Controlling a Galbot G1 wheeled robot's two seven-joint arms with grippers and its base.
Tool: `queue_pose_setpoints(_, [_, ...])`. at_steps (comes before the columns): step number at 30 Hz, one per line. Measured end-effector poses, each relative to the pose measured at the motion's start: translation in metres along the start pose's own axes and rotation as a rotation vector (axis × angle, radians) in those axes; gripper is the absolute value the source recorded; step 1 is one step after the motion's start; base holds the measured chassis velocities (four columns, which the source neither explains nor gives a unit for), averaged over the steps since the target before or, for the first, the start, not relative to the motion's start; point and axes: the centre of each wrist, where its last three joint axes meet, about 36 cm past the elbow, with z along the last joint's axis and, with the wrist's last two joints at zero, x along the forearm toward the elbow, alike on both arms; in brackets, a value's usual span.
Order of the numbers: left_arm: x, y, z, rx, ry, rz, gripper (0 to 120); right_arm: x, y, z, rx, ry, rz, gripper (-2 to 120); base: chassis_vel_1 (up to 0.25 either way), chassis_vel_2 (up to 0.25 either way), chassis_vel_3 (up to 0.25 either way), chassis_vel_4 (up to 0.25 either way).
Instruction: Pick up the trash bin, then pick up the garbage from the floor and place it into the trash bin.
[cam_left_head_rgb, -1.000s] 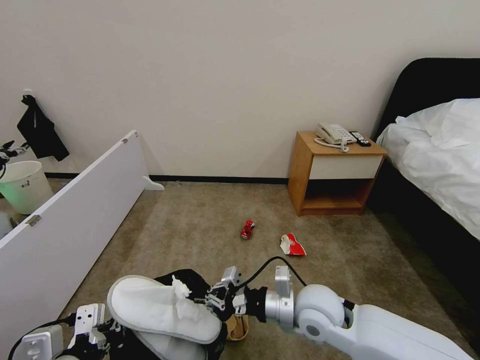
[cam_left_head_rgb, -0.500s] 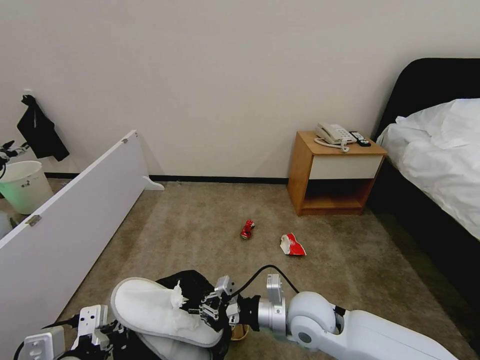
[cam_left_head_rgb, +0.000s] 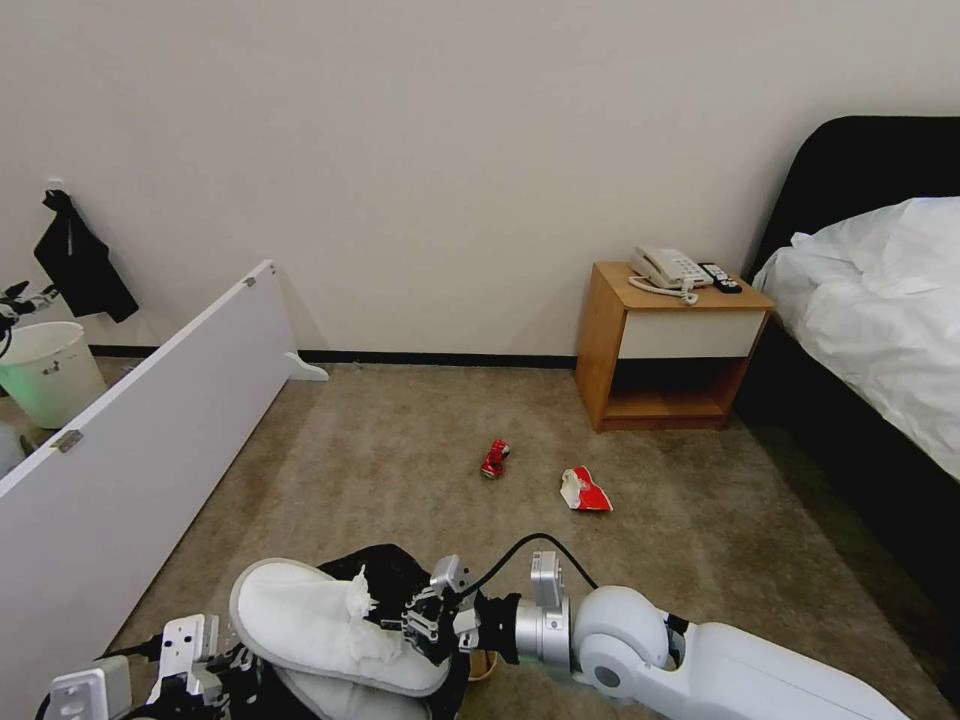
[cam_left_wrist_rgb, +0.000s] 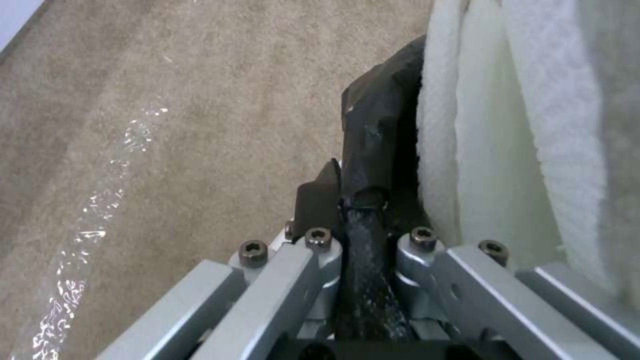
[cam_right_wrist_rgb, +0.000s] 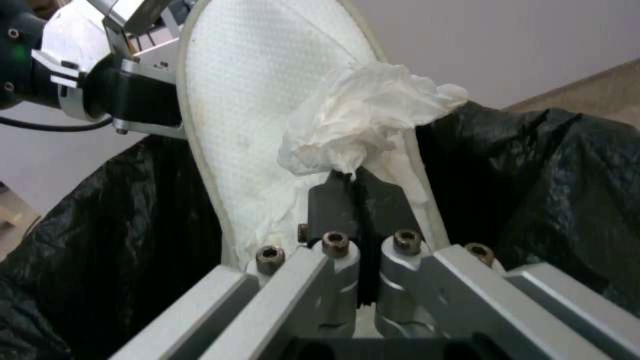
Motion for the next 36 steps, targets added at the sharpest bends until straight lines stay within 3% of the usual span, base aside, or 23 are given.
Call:
queue_pose_setpoints(13, [0.0002,0.0006,-0.0004,0.012,0.003,0.007,4,0.0019,0.0015,0.0058,0.000,0.015,0.011,2,0.000,0.000,0.000,0.000])
queue_pose_setpoints(15, [0.0002,0.0005,-0.0005,0.012,0.003,0.007,4,0.0015,0.0016,0.0053,0.001,0.013,0.010,16,0.000,0.000,0.000,0.000])
queue_pose_setpoints(16, [0.0002,0.0005,-0.0005,0.012,0.003,0.007,4,0.0015,0.0016,0.0053,0.001,0.013,0.010,16,0.000,0.000,0.000,0.000])
queue_pose_setpoints(23, [0.0001,0.0005,-0.0014,0.012,-0.001,0.008,4,0.0008,0.0027,0.0080,0.000,0.022,0.018,46,0.000,0.000,0.000,0.000])
queue_pose_setpoints(36, [0.0005,0.0015,-0.0028,0.002,-0.010,-0.005,4,0.0061,0.0041,0.0007,0.011,0.008,0.035,88,0.000,0.000,0.000,0.000])
